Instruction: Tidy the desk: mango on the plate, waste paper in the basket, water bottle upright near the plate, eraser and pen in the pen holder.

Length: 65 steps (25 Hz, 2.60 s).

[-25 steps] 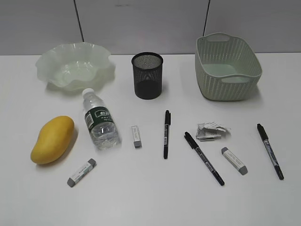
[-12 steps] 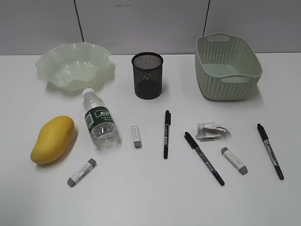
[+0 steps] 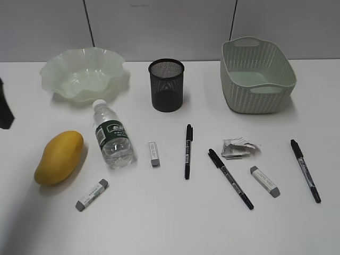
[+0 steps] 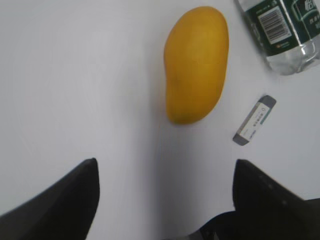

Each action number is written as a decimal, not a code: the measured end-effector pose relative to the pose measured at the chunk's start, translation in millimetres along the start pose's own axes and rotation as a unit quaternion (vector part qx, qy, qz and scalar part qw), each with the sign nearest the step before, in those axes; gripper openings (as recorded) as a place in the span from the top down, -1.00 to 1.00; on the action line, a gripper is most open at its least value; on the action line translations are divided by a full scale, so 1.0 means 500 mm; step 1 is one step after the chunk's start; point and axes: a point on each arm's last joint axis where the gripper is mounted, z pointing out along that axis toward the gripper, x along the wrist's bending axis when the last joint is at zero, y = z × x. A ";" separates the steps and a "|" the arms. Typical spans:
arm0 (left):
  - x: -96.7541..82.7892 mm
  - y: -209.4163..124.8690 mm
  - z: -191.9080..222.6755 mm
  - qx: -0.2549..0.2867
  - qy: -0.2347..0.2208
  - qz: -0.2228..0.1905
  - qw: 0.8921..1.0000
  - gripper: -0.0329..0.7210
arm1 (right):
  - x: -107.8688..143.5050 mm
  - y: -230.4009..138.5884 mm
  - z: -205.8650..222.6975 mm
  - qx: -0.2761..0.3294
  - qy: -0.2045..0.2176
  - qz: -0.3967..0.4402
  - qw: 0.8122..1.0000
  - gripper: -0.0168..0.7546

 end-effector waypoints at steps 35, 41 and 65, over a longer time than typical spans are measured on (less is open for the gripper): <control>-0.101 0.121 0.340 0.105 0.022 0.061 0.992 -0.78 | 0.000 0.000 0.000 0.000 0.000 0.000 1.000 -0.12; -0.102 0.122 0.343 0.111 0.023 0.059 0.992 -0.71 | 0.000 0.000 0.000 0.000 0.000 0.000 1.000 -0.12; -0.070 0.176 0.069 0.001 0.022 0.037 0.999 -0.70 | 0.000 0.000 0.000 0.000 0.000 0.000 1.000 -0.12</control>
